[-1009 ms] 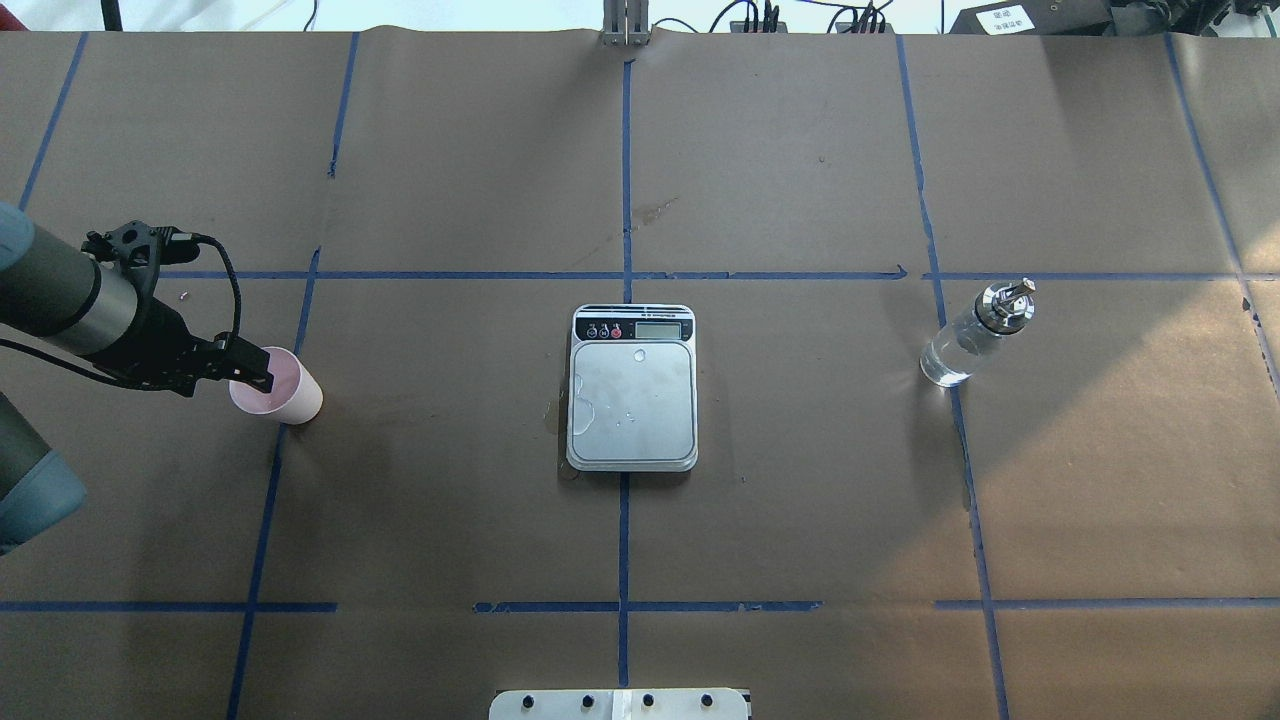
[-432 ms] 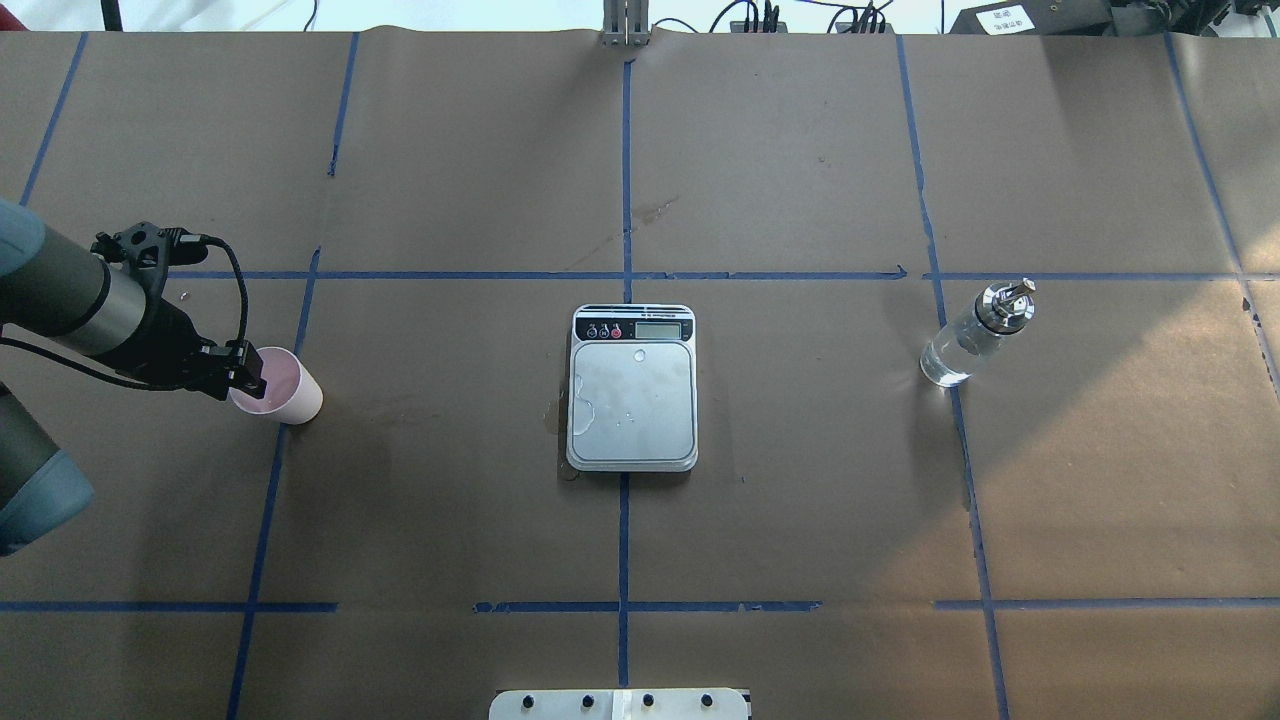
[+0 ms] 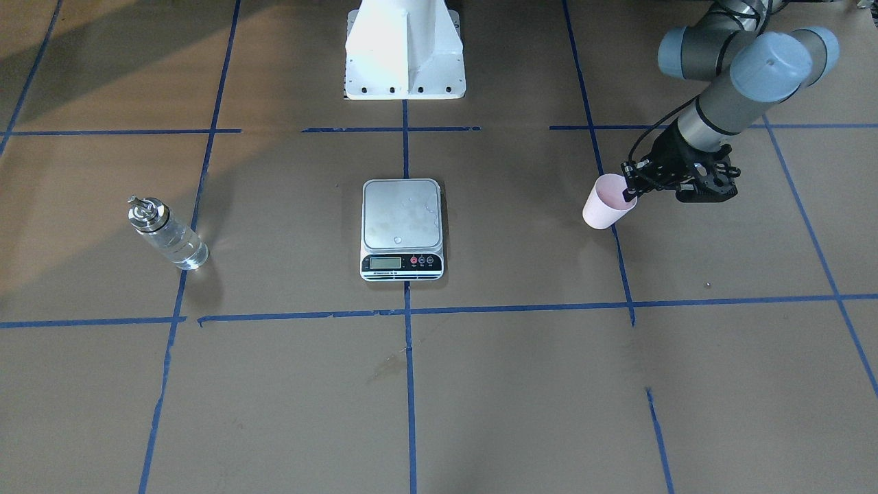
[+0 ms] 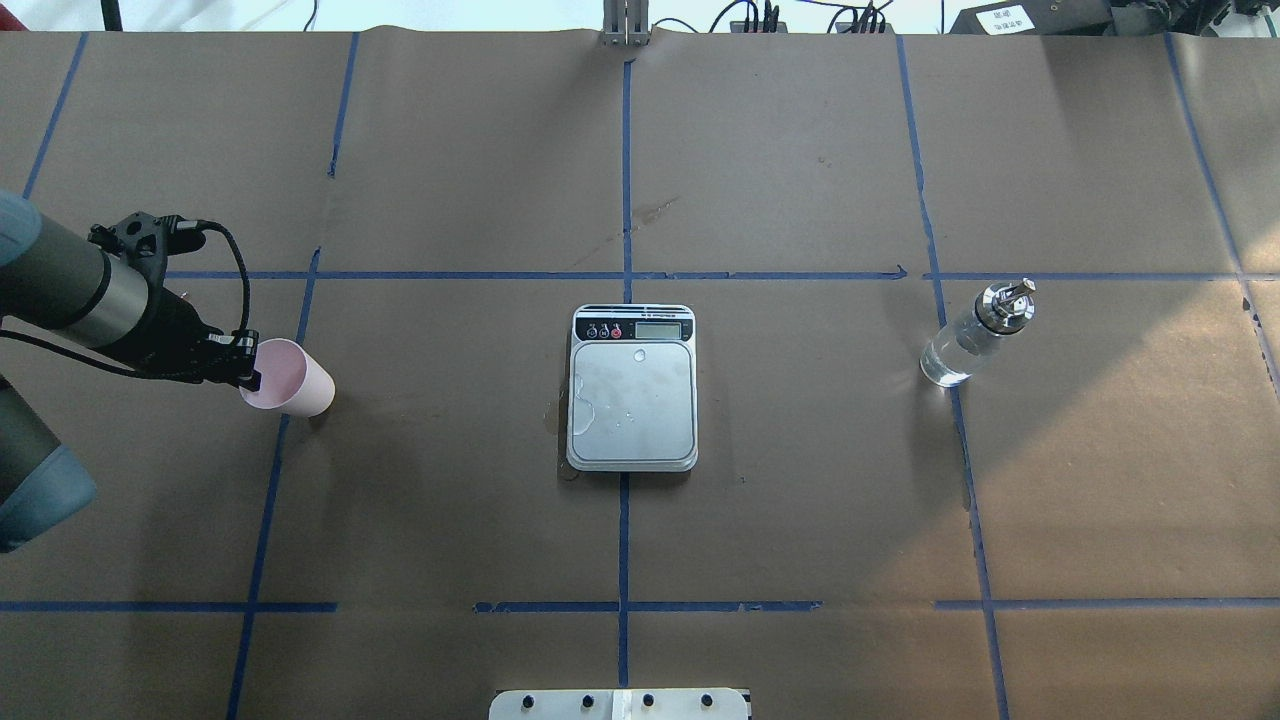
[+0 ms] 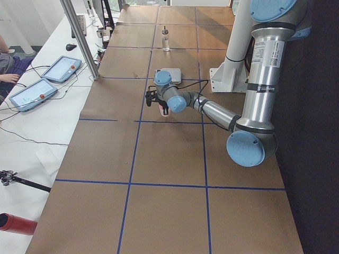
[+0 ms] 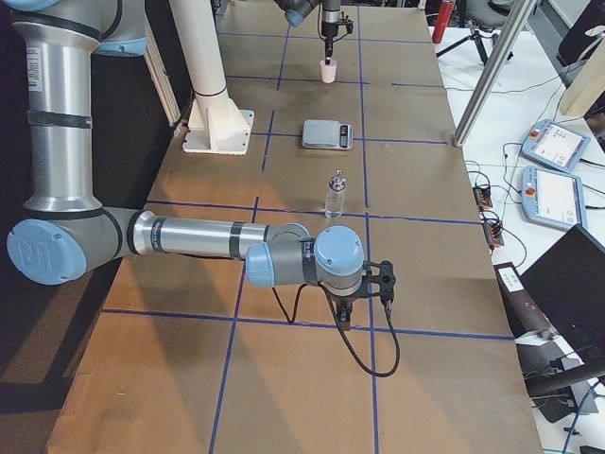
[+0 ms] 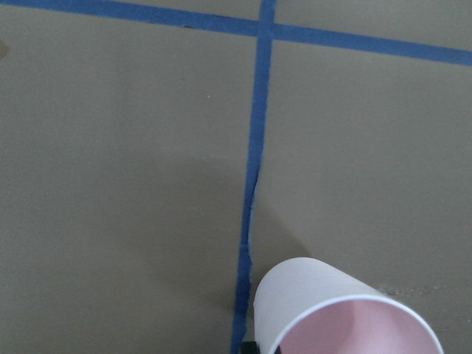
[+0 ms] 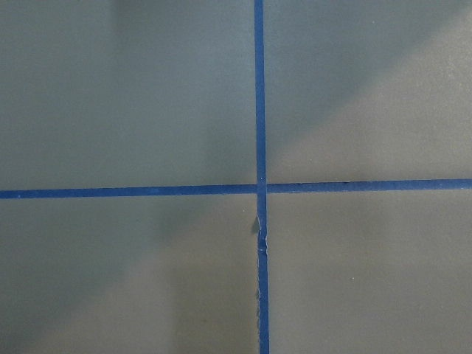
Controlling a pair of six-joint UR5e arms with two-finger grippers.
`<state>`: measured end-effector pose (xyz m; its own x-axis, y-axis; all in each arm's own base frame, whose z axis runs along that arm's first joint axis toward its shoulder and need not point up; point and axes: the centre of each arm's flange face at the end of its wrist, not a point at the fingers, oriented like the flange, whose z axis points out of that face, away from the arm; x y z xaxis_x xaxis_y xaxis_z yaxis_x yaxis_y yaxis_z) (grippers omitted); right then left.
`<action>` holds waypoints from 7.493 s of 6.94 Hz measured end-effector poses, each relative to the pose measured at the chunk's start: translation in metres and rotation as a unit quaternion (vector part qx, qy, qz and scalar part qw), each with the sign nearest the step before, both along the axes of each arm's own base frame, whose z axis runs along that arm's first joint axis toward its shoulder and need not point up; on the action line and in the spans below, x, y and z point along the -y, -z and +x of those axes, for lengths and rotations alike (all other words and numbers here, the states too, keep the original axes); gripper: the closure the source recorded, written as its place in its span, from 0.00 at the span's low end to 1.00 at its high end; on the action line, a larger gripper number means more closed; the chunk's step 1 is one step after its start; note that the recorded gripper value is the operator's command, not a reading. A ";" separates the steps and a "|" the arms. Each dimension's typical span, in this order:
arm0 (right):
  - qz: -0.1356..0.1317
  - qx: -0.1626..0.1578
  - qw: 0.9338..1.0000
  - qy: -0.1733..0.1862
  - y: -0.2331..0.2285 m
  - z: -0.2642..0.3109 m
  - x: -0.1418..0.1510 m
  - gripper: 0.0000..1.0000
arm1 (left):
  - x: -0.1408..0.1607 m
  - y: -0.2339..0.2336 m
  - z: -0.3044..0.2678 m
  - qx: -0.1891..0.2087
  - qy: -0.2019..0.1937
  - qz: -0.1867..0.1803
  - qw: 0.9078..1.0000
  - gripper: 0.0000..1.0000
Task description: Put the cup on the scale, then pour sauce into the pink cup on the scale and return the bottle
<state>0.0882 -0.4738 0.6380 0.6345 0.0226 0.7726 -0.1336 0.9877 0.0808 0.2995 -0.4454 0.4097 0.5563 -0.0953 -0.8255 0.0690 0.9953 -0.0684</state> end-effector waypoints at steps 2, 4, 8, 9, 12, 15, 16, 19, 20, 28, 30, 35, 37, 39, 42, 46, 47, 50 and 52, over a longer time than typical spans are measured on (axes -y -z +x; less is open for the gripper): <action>0.000 0.000 1.000 -0.002 0.002 0.000 0.001 0.00 | 0.021 0.090 -0.004 0.007 0.018 -0.013 1.000 1.00; -0.003 0.003 1.000 -0.002 0.002 -0.001 0.000 0.00 | 0.036 0.213 0.032 0.000 0.052 -0.073 0.996 1.00; 0.007 0.002 1.000 0.005 0.014 -0.007 0.005 0.00 | 0.010 0.293 0.204 0.002 0.110 -0.168 0.980 1.00; 0.006 0.003 1.000 0.004 0.014 -0.008 0.004 0.00 | 0.009 0.285 0.230 0.002 0.115 -0.172 0.978 1.00; 0.006 0.005 1.000 0.003 0.017 -0.009 0.002 0.00 | -0.003 0.268 0.265 0.007 0.111 -0.162 0.981 1.00; 0.008 0.005 1.000 0.002 0.018 -0.009 0.002 0.00 | -0.005 0.267 0.264 0.008 0.109 -0.161 0.981 0.55; 0.008 0.005 1.000 0.002 0.018 -0.009 0.001 0.00 | -0.005 0.265 0.264 0.010 0.108 -0.161 0.981 0.01; 0.010 0.007 1.000 0.000 0.025 -0.009 0.001 0.00 | -0.014 0.263 0.249 0.001 0.093 -0.139 0.986 0.00; 0.005 0.008 1.000 -0.002 0.036 -0.011 0.001 0.00 | -0.020 0.269 0.236 -0.012 0.090 -0.132 0.987 0.00; -0.014 0.005 1.000 -0.023 0.282 -0.190 -0.085 0.00 | 0.050 0.267 0.049 0.000 0.091 -0.047 0.995 0.00; 0.017 0.012 0.997 -0.068 0.280 -0.245 -0.118 0.00 | 0.061 0.252 0.015 0.007 0.099 -0.026 0.995 0.00; 0.159 -0.038 0.970 -0.178 0.222 -0.380 -0.165 0.00 | 0.071 0.181 -0.060 0.056 0.080 0.035 0.995 0.00; 0.210 -0.059 0.955 -0.203 0.193 -0.404 -0.171 0.00 | 0.079 0.134 -0.112 0.095 0.060 0.076 0.991 0.00; 0.248 -0.079 0.941 -0.215 0.181 -0.433 -0.169 0.00 | 0.082 0.118 -0.127 0.108 0.055 0.084 0.989 0.00; 0.269 -0.097 0.935 -0.211 0.171 -0.457 -0.161 0.00 | 0.083 0.116 -0.131 0.110 0.056 0.085 0.989 0.00; 0.289 -0.129 0.925 -0.209 0.157 -0.458 -0.140 0.00 | 0.084 0.120 -0.137 0.109 0.062 0.088 0.988 0.00; 0.290 -0.130 0.924 -0.215 0.159 -0.463 -0.130 0.00 | 0.084 0.120 -0.138 0.109 0.062 0.088 0.988 0.00; 0.292 -0.129 0.922 -0.220 0.164 -0.467 -0.121 0.00 | 0.084 0.121 -0.138 0.108 0.063 0.089 0.988 0.00; 0.292 -0.131 0.921 -0.222 0.163 -0.467 -0.119 0.00 | 0.083 0.121 -0.139 0.108 0.063 0.089 0.988 0.00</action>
